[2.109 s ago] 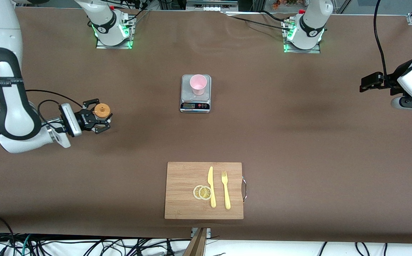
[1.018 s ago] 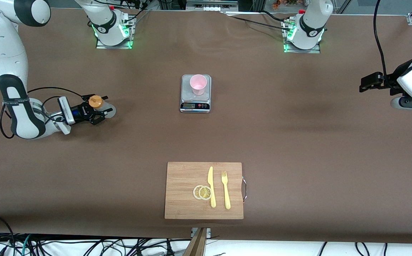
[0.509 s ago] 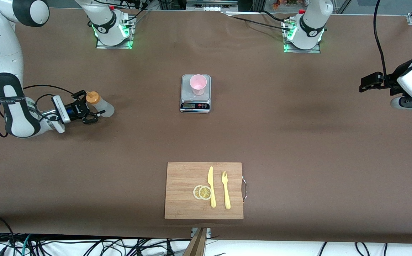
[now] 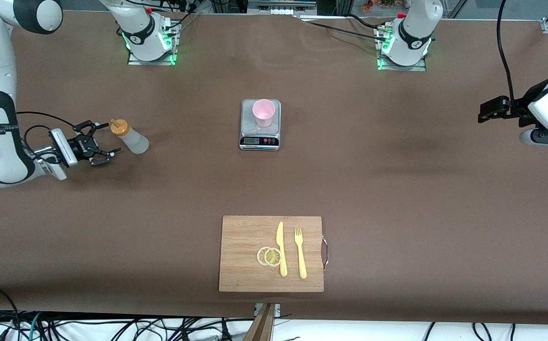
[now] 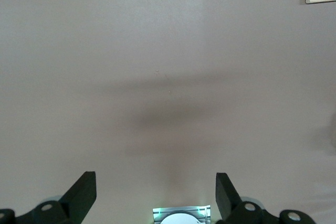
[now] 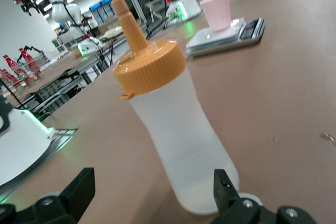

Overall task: Add sauce to pink cup with both arms
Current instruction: 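Set the bottle upright on the table and open the right gripper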

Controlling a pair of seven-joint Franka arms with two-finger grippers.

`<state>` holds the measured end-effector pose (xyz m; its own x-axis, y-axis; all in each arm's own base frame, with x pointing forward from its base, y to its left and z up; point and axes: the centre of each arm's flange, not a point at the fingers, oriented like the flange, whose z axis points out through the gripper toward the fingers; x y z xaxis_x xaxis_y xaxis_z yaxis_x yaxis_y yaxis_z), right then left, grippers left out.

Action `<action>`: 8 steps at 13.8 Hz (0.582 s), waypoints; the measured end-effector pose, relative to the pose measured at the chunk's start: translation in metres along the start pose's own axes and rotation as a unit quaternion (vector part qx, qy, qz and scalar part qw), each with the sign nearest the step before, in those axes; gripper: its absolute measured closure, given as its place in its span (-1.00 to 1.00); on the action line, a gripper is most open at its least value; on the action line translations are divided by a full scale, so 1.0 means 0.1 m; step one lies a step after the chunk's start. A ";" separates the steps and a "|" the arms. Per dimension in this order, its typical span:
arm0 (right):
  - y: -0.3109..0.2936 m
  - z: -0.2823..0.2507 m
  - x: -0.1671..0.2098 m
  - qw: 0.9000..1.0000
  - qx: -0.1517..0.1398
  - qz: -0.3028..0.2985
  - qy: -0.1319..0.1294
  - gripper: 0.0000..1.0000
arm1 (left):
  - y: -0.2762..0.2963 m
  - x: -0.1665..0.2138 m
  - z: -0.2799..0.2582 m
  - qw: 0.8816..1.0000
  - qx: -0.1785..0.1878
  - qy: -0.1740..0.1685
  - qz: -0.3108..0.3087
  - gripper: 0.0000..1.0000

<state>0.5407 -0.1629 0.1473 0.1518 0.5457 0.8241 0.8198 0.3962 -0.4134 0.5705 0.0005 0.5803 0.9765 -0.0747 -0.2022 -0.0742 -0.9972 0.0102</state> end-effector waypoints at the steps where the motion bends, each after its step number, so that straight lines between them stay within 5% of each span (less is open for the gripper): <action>1: 0.00 -0.10 0.09 1.000 -0.001 0.015 -0.017 -1.00 | 0.00 0.00 0.00 1.000 0.000 0.000 0.000 -1.00; 4: -0.04 -0.44 0.53 0.992 -0.025 0.072 -0.105 -1.00 | 0.00 0.00 0.00 1.000 0.000 0.000 0.000 -1.00; 8: -0.15 -0.77 1.58 0.958 -0.077 0.162 -0.224 -1.00 | 0.00 0.00 0.00 1.000 0.000 0.000 0.000 -1.00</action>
<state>0.5943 -0.1395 0.3132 0.1886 0.8971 0.3994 0.8466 0.0576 -0.5291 0.5705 0.0005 0.5805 0.9766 -0.0747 -0.2018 -0.0742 -0.9972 0.0102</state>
